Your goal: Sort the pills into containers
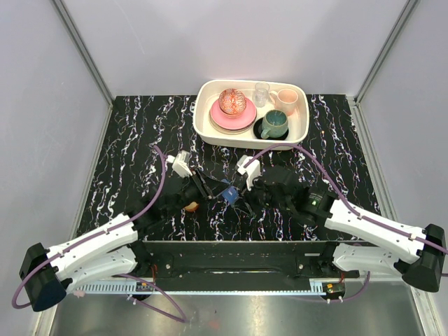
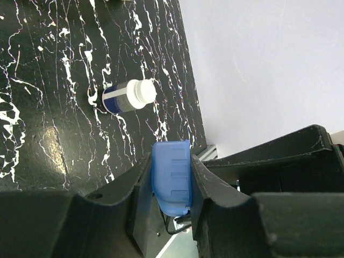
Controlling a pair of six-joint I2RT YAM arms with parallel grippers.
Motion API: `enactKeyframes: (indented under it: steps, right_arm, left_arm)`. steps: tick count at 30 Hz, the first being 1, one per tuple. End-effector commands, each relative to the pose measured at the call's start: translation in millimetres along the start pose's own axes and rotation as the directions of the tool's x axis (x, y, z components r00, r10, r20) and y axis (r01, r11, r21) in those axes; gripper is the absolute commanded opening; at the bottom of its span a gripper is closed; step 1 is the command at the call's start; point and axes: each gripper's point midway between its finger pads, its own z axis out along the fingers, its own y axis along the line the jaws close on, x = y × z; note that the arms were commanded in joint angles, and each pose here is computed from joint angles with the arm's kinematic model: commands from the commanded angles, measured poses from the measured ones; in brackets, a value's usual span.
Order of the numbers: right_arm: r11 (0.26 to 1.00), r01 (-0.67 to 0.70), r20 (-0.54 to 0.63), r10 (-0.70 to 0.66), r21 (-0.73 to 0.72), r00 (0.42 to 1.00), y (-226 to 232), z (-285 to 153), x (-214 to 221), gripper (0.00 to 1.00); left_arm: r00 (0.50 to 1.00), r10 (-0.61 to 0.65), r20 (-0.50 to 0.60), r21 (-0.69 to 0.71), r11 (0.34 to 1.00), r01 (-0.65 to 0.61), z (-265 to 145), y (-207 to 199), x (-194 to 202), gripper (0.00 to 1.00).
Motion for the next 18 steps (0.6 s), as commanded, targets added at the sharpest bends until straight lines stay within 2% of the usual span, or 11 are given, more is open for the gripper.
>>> enactKeyframes:
  steps: [1, 8, 18]
  right_arm:
    - [1.000, 0.004, 0.018, -0.003, -0.016, 1.000, 4.5, -4.0, -3.5, 0.30]
    - [0.997, -0.016, 0.089, 0.023, -0.080, 0.996, 17.3, -19.9, -17.7, 0.28]
    - [0.982, -0.053, 0.159, 0.082, -0.181, 0.984, 36.6, -41.0, -34.6, 0.27]
  left_arm:
    - [1.000, -0.003, 0.025, 0.054, 0.999, 0.002, 0.1, -11.7, -4.7, 0.03]
    - [1.000, 0.007, 0.011, 0.113, 0.994, -0.008, -3.5, -13.4, 2.1, 0.01]
    - [0.996, 0.091, -0.013, 0.188, 0.978, -0.087, -15.0, -20.8, 8.9, 0.00]
